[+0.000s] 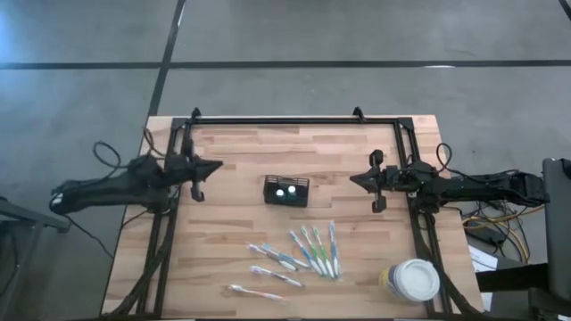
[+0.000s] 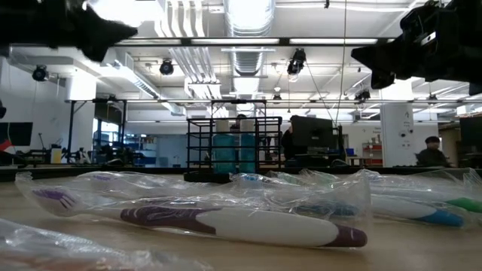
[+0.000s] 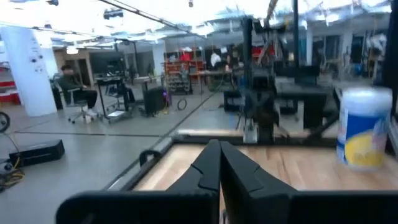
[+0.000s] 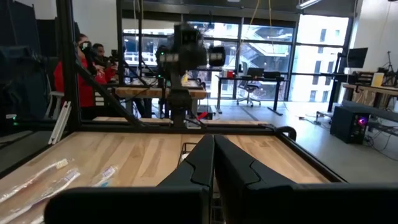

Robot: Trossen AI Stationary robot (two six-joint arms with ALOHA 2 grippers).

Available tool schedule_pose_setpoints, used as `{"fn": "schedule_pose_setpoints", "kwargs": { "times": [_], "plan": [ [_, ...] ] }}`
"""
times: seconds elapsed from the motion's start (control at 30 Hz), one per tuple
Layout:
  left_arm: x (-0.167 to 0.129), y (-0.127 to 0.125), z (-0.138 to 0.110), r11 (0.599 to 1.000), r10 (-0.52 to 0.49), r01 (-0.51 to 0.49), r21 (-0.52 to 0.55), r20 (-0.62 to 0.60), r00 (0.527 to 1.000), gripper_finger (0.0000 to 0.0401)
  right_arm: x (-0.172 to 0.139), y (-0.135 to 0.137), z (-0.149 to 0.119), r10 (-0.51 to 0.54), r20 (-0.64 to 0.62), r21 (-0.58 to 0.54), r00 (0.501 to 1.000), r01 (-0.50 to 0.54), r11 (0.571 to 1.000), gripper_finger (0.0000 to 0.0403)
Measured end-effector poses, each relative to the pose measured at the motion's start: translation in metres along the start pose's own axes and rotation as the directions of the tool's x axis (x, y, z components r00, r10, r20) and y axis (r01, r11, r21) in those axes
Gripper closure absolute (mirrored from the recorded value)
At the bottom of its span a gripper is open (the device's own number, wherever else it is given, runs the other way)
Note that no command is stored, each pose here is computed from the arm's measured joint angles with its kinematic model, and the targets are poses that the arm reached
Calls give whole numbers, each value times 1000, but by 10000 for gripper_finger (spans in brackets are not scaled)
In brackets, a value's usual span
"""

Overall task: Pick & Place toothbrushing station
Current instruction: Put the right blue toothbrush into the wire organizer

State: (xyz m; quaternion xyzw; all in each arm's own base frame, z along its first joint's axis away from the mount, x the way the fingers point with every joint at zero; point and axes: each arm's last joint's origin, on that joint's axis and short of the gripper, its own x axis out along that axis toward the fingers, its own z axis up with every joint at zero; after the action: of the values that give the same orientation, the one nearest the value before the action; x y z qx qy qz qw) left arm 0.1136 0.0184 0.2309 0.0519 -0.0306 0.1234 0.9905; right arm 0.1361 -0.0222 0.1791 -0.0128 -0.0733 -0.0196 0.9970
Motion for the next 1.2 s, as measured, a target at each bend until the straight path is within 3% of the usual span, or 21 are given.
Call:
{"fn": "schedule_pose_setpoints", "kwargs": {
  "times": [0.4,0.5,0.6,0.73,0.8,0.87,1.0,1.2],
  "plan": [
    [-9,-5,-61,995,-29,35,94,-65,997,399,0,0,0,-1,2,0,1000,1,1000,394],
    [-11,-5,-62,995,-36,43,92,-75,997,399,0,0,1,-6,5,-10,1000,6,1000,394],
    [-13,-5,-60,994,-57,61,89,-47,997,399,1,-3,3,-83,23,-34,996,83,996,394],
    [-13,-5,-60,994,-58,62,87,-48,997,393,16,-6,32,-133,19,-4,991,133,991,394],
    [-13,-5,-60,995,-58,62,84,-49,997,392,27,-9,53,-148,-90,30,985,152,988,394],
    [-13,-5,-60,995,-58,62,81,-49,997,392,37,-11,77,-201,-249,66,948,224,972,394],
    [-13,-5,-60,995,-57,61,81,-49,997,392,50,-10,122,-266,-542,90,797,369,925,394],
    [-13,-5,-60,995,-57,61,82,-49,997,392,70,7,159,-191,-826,107,529,482,870,394]
  ]
}}
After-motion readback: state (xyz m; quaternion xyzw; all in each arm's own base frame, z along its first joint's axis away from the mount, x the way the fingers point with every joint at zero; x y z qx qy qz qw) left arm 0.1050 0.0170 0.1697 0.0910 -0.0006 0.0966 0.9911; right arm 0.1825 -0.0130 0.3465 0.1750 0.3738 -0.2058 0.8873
